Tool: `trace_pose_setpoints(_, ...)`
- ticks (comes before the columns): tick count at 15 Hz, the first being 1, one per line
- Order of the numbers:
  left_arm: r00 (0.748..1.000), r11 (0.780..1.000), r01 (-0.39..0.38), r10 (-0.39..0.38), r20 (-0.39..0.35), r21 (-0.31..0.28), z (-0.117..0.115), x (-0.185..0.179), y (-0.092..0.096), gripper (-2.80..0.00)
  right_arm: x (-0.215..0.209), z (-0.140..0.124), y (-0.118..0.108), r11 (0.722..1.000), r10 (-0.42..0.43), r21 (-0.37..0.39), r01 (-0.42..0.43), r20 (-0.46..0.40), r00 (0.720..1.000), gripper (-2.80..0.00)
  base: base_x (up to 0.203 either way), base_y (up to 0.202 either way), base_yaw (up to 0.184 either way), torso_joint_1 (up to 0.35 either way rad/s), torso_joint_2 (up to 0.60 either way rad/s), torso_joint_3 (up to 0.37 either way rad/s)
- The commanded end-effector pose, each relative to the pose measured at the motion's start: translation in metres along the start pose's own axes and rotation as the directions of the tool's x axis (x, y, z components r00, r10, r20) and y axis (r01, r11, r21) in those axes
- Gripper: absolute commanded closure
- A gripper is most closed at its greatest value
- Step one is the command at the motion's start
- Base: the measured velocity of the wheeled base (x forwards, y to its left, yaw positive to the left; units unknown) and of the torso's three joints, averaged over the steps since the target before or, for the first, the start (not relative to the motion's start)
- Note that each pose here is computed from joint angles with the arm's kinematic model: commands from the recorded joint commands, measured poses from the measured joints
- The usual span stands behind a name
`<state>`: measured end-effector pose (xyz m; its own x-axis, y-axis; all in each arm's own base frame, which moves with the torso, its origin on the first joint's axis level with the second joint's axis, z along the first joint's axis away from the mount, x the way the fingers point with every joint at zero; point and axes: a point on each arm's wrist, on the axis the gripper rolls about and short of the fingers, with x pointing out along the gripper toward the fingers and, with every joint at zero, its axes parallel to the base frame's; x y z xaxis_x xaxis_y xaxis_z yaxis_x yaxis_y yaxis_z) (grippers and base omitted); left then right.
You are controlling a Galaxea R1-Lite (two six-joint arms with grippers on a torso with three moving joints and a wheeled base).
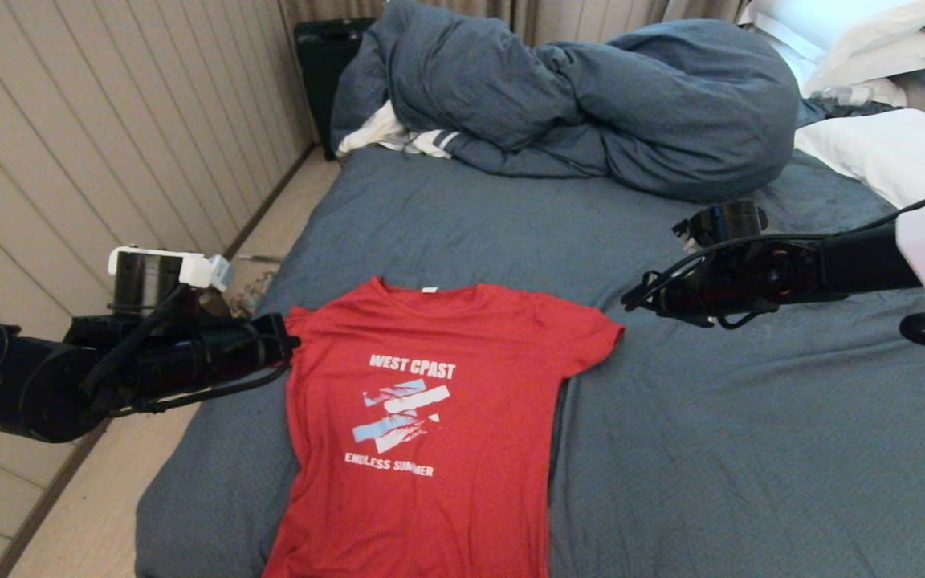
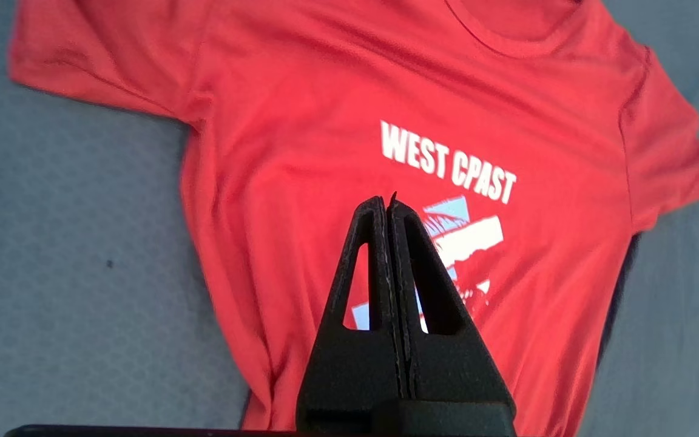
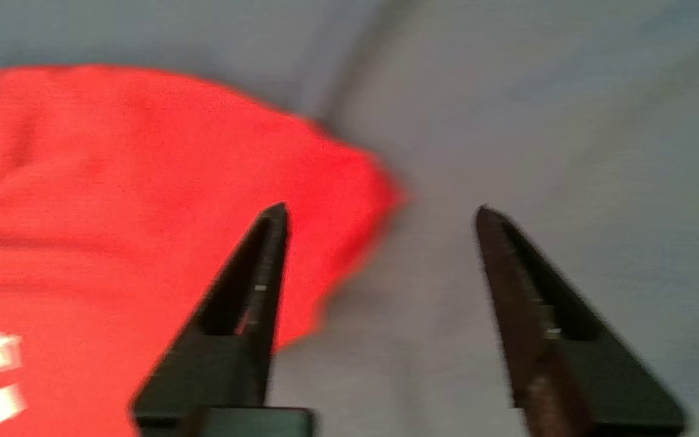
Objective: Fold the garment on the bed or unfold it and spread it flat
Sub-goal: Fold the red T-shirt
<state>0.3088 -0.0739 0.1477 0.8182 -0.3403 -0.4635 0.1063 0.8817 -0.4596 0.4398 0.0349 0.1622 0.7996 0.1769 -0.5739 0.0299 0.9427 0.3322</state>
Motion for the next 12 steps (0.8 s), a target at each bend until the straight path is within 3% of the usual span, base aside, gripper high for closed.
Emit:
trace_pose_setpoints(1,1.000,1.000,0.007,-0.007,-0.010,0.002,-0.006,-0.003,-0.002,0.00,0.002,-0.005,0.013,1.000,0.025,-0.014,-0.025,-0.010,1.000,-2.80,0.000,0.000,0.000,0.000,0.00,0.000)
trace_pose_setpoints(5,0.999,1.000,0.022,-0.021,-0.044,0.011,-0.018,-0.006,-0.007,0.00,0.007,-0.017,0.035,0.995,0.043,-0.087,-0.046,-0.040,0.998,-2.80,0.000,0.000,0.000,0.000,0.00,0.000)
trace_pose_setpoints(8,0.997,0.999,0.032,-0.031,-0.072,0.021,-0.026,-0.006,-0.011,0.00,0.031,-0.030,0.027,0.991,-0.049,-0.123,0.042,-0.055,0.997,-2.80,0.000,0.000,0.000,0.000,0.00,0.000)
trace_pose_setpoints(12,0.996,0.999,0.035,-0.033,-0.080,0.026,-0.030,-0.002,-0.011,0.00,0.063,-0.040,0.019,0.992,-0.073,-0.114,0.063,-0.080,0.994,-2.80,0.000,0.000,0.000,0.000,0.00,0.000)
